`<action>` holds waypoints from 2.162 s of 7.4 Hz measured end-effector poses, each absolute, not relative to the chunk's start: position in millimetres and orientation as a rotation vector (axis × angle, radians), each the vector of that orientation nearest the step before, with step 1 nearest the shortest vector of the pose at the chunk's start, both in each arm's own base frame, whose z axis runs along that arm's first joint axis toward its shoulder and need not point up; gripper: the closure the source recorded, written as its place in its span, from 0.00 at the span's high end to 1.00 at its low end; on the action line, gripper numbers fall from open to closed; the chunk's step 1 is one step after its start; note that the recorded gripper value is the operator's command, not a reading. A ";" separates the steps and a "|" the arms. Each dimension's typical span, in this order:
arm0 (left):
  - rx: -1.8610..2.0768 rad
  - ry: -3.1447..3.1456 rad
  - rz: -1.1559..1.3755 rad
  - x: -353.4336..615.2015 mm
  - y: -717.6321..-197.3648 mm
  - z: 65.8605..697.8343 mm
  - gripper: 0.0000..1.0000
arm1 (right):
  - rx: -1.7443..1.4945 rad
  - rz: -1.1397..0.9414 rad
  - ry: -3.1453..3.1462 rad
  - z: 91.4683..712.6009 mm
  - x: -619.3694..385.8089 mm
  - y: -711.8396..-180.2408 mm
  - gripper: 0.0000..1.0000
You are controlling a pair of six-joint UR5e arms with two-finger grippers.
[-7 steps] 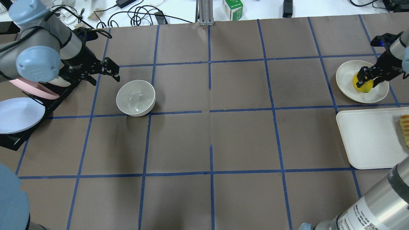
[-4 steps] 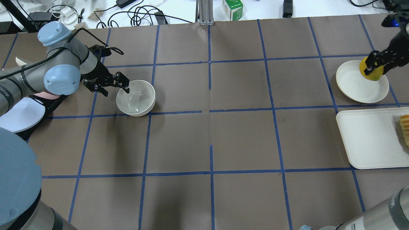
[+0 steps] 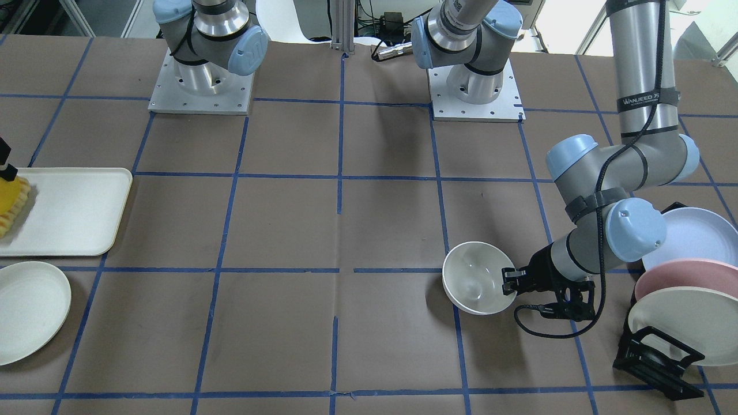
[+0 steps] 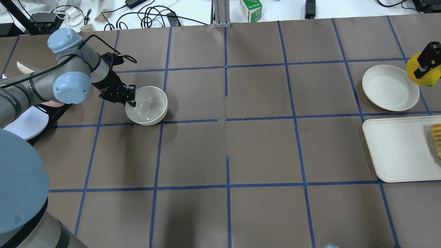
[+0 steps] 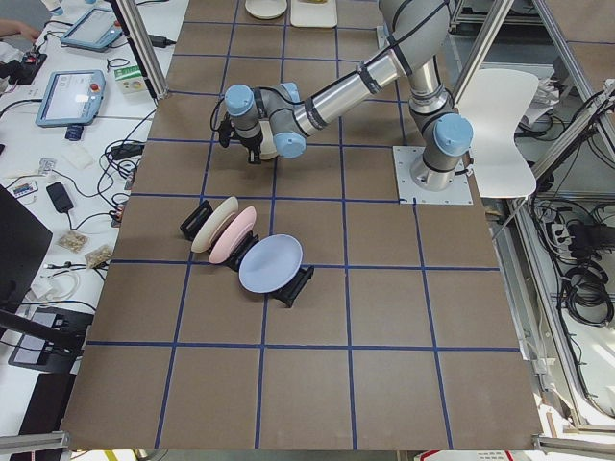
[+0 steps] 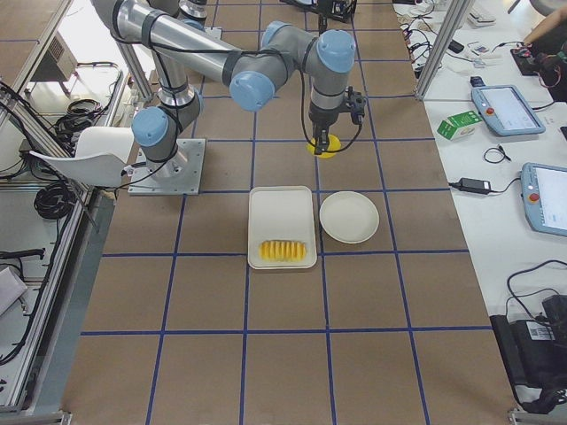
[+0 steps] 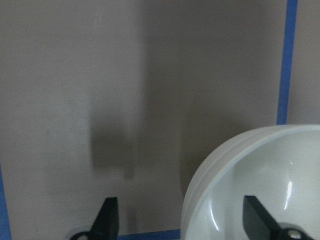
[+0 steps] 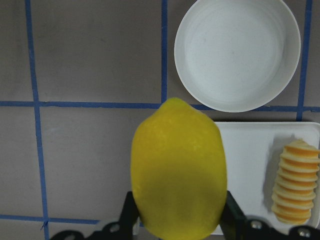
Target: Place bowl and put lemon in it
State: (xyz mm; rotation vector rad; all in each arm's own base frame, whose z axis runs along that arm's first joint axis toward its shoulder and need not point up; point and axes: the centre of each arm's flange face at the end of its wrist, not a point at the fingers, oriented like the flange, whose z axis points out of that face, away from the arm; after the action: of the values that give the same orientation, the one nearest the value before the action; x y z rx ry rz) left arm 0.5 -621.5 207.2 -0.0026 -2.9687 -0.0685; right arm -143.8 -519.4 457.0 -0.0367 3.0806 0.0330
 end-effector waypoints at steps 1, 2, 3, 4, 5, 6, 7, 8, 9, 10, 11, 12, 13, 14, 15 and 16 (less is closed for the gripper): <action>-0.003 -2.970 -0.065 -0.7 -623.0 209.4 0.00 | -0.034 0.041 3.077 460.2 -139.4 -515.0 0.10; -0.006 -2.972 -0.053 -8.2 -624.5 217.1 0.00 | -0.022 0.042 3.076 463.9 -128.9 -514.7 0.11; -0.007 -2.962 -0.033 -29.4 -625.5 232.9 0.00 | 0.011 0.041 3.078 470.0 -100.7 -518.5 0.11; -0.001 -2.942 -0.019 -64.0 -623.0 250.5 0.00 | 0.059 0.030 3.083 478.9 -53.7 -523.9 0.12; -0.001 -2.923 -0.016 -106.5 -615.5 262.4 0.00 | 0.110 0.015 3.088 487.2 2.7 -527.2 0.12; 0.000 -2.906 -0.031 -151.7 -604.8 266.0 0.00 | 0.159 0.006 3.087 491.3 55.5 -526.3 0.10; 0.007 -2.900 -0.049 -197.0 -593.4 262.5 0.00 | 0.222 0.007 3.081 491.8 98.4 -521.9 0.10; 0.005 -2.901 -0.050 -233.7 -583.4 256.1 0.00 | 0.272 0.016 3.076 490.0 128.6 -517.4 0.10; -0.002 -2.901 -0.042 -259.5 -573.7 246.7 0.00 | 0.286 0.023 3.075 487.3 148.1 -514.7 0.10; -0.004 -2.900 -0.034 -273.0 -565.1 236.7 0.00 | 0.287 0.024 3.075 485.5 156.7 -514.1 0.10; -0.009 -2.899 -0.014 -278.5 -559.0 230.1 0.00 | 0.287 0.025 3.076 484.4 159.7 -514.2 0.10; -0.016 -2.898 0.002 -279.0 -556.2 226.7 0.00 | 0.284 0.025 3.076 483.6 160.7 -514.7 0.10; -0.017 -2.899 0.007 -277.3 -555.4 224.0 0.14 | 0.280 0.023 3.077 482.9 161.2 -515.5 0.10; -0.011 -2.904 -0.001 -276.2 -555.0 220.0 0.81 | 0.276 0.021 3.077 482.5 161.7 -516.0 0.10; 0.002 -2.906 -0.016 -275.6 -554.0 214.5 1.00 | 0.274 0.022 3.077 481.4 161.9 -516.7 0.10; 0.014 -2.910 -0.035 -274.7 -551.1 208.8 1.00 | 0.274 0.022 3.077 480.1 162.1 -518.0 0.10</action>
State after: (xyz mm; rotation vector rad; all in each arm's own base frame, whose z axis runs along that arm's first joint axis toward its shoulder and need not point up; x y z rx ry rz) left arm -274.7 -551.1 208.8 0.0137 -2.9097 -0.0351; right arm 162.1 -518.0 480.1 0.2742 3.0770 0.0221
